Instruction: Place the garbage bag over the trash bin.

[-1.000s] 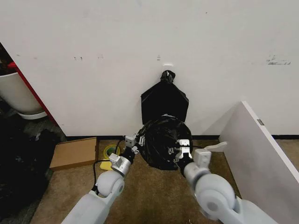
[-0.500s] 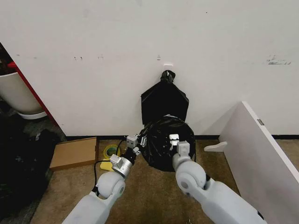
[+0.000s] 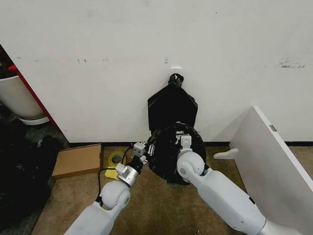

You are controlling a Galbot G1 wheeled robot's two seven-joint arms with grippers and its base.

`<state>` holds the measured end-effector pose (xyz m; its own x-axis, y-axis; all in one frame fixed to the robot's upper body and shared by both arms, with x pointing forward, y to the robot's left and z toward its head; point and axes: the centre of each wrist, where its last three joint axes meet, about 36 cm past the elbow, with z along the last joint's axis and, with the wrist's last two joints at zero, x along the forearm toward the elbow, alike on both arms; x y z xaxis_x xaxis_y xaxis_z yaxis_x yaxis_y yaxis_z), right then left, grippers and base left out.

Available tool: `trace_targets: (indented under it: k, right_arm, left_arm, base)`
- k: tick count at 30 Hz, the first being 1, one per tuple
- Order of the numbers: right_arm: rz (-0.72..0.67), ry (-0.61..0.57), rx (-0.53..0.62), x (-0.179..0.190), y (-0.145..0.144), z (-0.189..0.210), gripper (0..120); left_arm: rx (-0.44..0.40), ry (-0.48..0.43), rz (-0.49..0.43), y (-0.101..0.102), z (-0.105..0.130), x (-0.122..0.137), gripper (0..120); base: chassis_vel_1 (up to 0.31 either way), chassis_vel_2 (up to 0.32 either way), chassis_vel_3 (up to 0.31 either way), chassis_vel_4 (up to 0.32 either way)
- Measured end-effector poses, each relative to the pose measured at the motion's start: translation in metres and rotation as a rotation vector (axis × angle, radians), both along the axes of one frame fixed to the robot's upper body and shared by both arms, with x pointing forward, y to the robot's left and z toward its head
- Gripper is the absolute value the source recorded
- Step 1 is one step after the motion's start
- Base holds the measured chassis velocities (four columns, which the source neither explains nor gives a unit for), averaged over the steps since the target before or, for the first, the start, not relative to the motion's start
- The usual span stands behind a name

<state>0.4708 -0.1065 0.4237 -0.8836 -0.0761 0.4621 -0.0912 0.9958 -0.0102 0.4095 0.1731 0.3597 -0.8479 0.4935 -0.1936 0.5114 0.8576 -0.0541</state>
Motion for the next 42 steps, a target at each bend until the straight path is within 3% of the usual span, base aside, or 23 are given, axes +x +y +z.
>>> trace_targets:
  k: [8, 15, 20, 25, 37, 42]
  right_arm:
    - [-0.011, 0.015, -0.063, -0.013, -0.011, -0.012, 0]
    - [0.049, 0.013, -0.041, -0.027, -0.010, 0.012, 0]
    - [0.121, 0.129, 0.034, -0.034, -0.003, 0.048, 0]
    - [0.155, 0.203, 0.026, -0.032, 0.004, 0.059, 0]
    - [0.103, 0.264, -0.101, 0.005, 0.017, 0.024, 0]
    - [0.066, 0.176, -0.165, 0.019, 0.015, 0.004, 0]
  left_arm:
    - [-0.009, -0.007, 0.021, 0.005, 0.003, 0.010, 3]
    - [0.018, -0.006, 0.021, 0.008, -0.006, 0.014, 3]
    - [0.023, -0.029, 0.014, 0.010, -0.009, 0.022, 3]
    - [0.018, -0.044, 0.004, 0.009, -0.009, 0.025, 3]
    - [-0.003, -0.089, -0.046, 0.004, 0.003, 0.010, 3]
    - [-0.009, -0.090, -0.049, 0.003, 0.004, 0.005, 3]
  base:
    - [0.000, 0.000, 0.000, 0.000]
    - [0.000, 0.000, 0.000, 0.000]
    - [0.000, 0.000, 0.000, 0.000]
    - [0.000, 0.000, 0.000, 0.000]
    - [0.000, 0.000, 0.000, 0.000]
    - [0.000, 0.000, 0.000, 0.000]
